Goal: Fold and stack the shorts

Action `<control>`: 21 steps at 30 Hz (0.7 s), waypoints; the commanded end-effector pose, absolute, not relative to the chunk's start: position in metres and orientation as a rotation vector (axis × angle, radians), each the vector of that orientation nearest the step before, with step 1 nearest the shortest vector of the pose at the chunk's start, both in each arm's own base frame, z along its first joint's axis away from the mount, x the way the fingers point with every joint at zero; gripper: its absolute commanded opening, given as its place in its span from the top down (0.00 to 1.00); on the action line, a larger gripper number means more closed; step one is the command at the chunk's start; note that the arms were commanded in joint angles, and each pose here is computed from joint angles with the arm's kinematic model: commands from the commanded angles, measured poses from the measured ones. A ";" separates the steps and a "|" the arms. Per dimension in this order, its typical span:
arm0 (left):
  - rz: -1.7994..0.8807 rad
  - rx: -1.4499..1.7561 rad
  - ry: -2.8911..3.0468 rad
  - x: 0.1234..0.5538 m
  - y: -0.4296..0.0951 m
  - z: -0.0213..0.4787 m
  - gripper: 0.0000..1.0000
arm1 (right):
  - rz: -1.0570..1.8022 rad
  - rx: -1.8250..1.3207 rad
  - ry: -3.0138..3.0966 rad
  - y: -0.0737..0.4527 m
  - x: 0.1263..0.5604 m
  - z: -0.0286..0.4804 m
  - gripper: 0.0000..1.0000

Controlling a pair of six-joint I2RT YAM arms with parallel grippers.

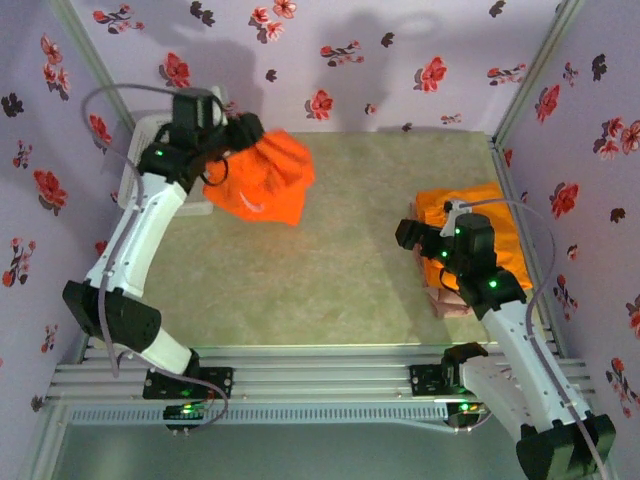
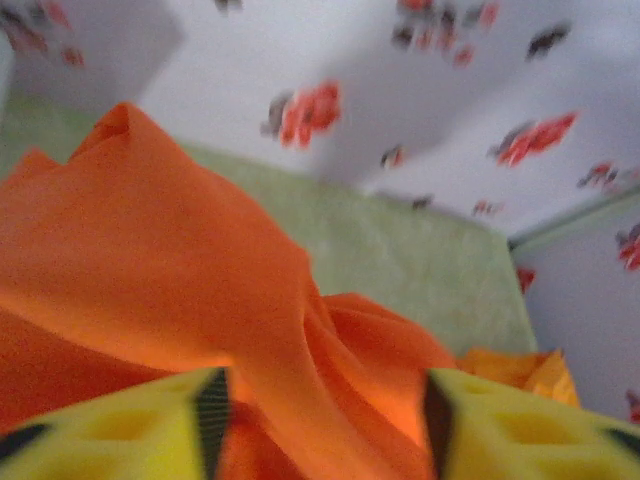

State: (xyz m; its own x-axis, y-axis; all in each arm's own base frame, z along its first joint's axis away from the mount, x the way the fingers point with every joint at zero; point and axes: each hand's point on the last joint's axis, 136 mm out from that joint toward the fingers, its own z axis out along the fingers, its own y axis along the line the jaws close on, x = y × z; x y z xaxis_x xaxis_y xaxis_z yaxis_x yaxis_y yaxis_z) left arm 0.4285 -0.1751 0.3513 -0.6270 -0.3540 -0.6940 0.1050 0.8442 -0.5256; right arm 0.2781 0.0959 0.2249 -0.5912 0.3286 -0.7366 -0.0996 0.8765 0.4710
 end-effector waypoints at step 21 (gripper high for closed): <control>-0.581 -0.355 2.362 0.346 -0.136 0.144 0.16 | 0.442 -0.480 2.294 0.247 0.278 0.199 0.01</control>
